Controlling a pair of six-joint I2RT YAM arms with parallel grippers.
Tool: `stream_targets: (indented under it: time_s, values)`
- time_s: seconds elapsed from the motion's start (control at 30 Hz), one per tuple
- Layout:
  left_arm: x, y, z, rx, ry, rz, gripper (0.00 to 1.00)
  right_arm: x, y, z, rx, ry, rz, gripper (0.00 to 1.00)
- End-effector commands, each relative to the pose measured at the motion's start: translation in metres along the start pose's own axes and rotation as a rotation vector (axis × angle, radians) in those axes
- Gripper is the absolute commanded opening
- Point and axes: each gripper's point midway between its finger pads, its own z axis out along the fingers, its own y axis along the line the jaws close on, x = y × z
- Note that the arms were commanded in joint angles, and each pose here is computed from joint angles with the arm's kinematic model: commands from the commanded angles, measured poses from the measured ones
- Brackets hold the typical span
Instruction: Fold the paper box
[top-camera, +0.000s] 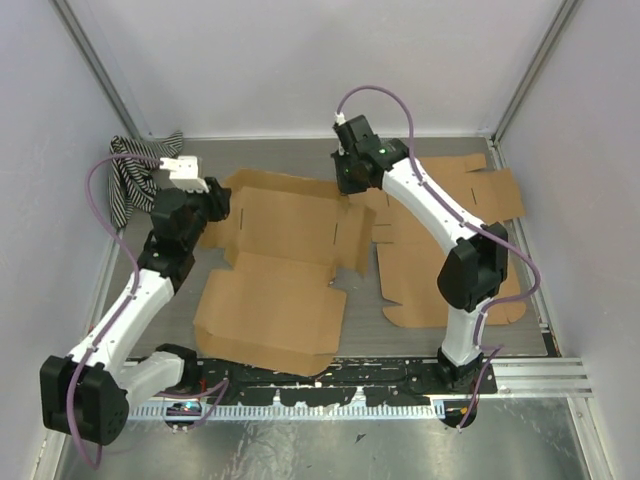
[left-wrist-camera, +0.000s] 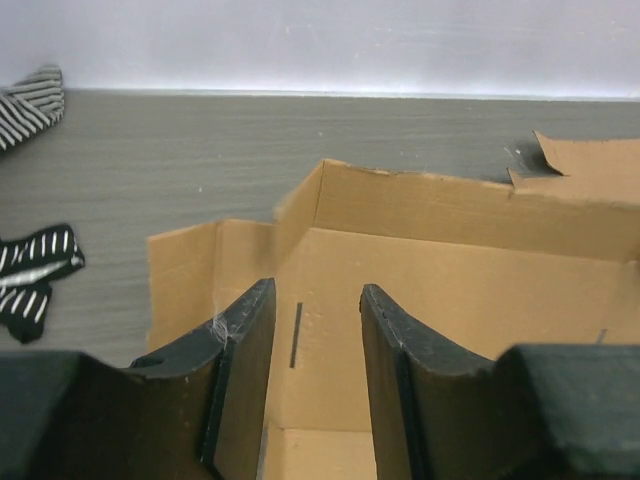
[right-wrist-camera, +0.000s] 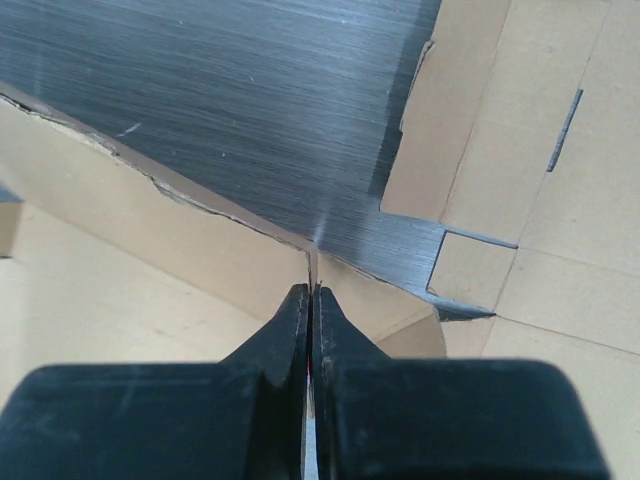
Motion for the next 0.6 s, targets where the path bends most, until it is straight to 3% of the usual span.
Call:
stream_targets:
  time_s: [0.0,0.27,0.57]
  values:
    - [-0.001,0.002,-0.025,-0.064,0.149,-0.095,0.47,-0.020,0.018,-0.010,0.042,-0.173,-0.015,0.01]
    - [-0.003,0.008,-0.055,-0.099,0.218,-0.063,0.49,-0.039,0.034,-0.026,0.085,-0.390,0.007,0.01]
    - [-0.003,0.007,-0.052,-0.107,0.268,-0.076,0.49,-0.073,0.033,-0.062,0.076,-0.562,0.035,0.01]
